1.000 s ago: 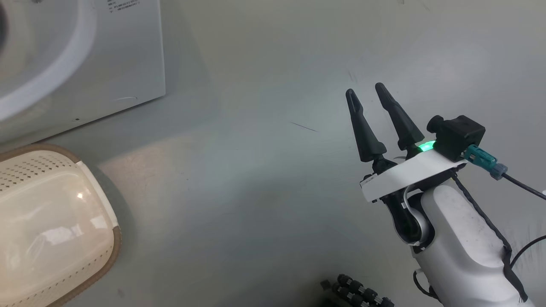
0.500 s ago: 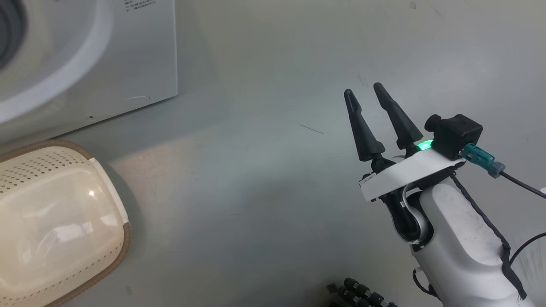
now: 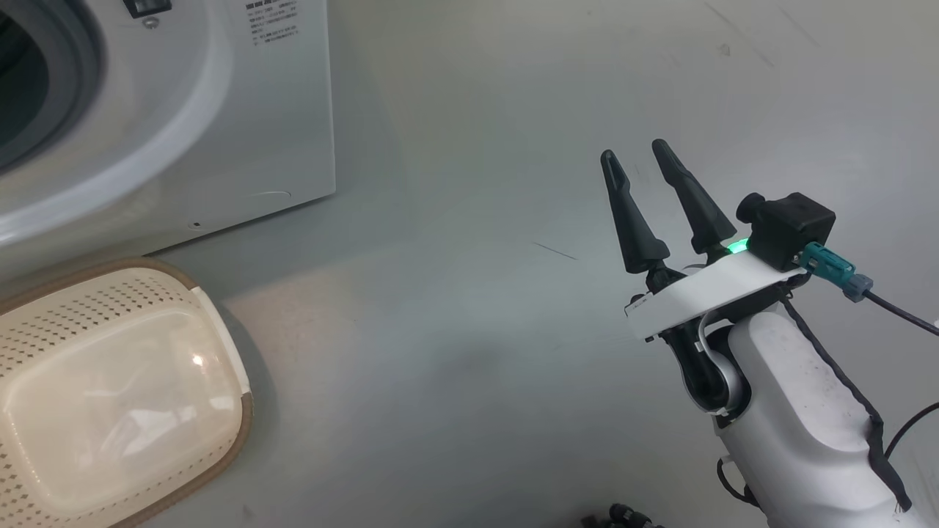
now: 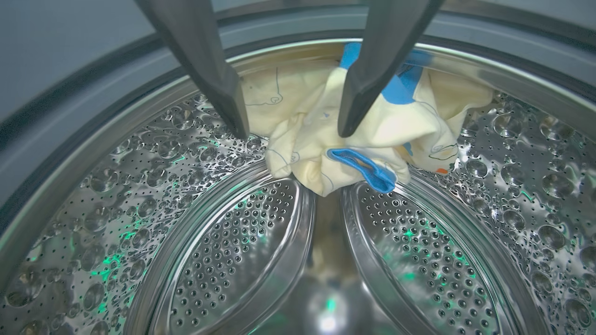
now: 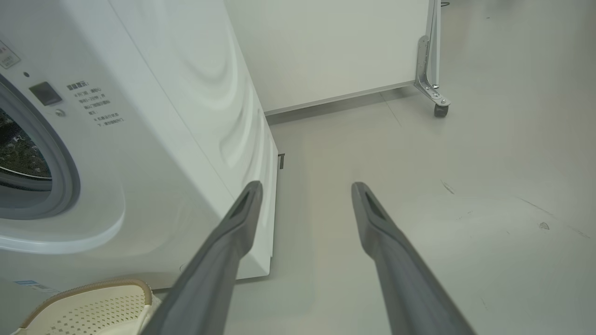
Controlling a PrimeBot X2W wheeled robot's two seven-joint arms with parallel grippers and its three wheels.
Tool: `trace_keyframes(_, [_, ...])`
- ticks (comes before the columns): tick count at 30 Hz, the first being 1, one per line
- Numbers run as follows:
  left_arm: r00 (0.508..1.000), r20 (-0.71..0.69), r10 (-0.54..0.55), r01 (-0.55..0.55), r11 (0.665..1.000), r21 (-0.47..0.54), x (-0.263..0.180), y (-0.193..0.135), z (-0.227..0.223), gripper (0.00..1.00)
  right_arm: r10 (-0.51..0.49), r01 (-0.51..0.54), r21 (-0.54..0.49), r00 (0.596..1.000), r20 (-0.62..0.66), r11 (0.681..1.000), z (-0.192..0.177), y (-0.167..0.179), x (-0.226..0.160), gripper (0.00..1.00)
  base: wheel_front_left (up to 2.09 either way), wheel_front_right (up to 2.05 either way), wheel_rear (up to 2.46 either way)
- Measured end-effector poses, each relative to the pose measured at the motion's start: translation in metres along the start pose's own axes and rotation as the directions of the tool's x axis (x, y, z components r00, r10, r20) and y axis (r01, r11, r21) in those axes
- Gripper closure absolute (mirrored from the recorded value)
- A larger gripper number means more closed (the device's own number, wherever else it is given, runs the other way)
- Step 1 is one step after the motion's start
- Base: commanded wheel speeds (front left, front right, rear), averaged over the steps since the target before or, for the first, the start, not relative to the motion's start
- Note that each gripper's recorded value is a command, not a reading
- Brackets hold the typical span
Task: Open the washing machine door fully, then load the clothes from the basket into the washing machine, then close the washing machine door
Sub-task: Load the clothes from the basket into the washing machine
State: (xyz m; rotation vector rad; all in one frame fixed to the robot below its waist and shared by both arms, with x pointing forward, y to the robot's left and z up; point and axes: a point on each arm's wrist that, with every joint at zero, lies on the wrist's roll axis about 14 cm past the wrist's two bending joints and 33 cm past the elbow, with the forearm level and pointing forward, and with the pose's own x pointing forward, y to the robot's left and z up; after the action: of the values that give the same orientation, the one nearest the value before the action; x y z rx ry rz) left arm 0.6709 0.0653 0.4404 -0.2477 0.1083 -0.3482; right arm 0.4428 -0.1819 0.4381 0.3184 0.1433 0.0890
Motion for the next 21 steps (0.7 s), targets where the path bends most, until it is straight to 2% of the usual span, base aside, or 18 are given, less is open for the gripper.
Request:
trace_keyframes(8, [1.0, -0.007, -0.007, 0.007, 1.0, -0.001, -0.028, -0.012, 0.005, 0.0, 0.031, -0.03, -0.015, 0.999, 0.038, 0.999, 0.017, 0.008, -0.002, 0.0, 0.0, 0.0, 0.0])
trace_keyframes(15, [0.999, -0.034, 0.015, -0.014, 1.0, 0.017, -0.064, -0.008, 0.006, 0.0, 0.076, -0.074, -0.024, 0.994, 0.074, 0.997, 0.032, 0.022, -0.005, 0.0, 0.0, 0.0, 0.0])
trace_keyframes(21, [0.999, 0.019, 0.035, -0.035, 0.999, 0.013, -0.094, -0.005, 0.03, 0.0, 0.095, -0.093, -0.03, 0.991, 0.09, 0.995, 0.04, 0.03, -0.016, 0.0, 0.0, 0.0, 0.0])
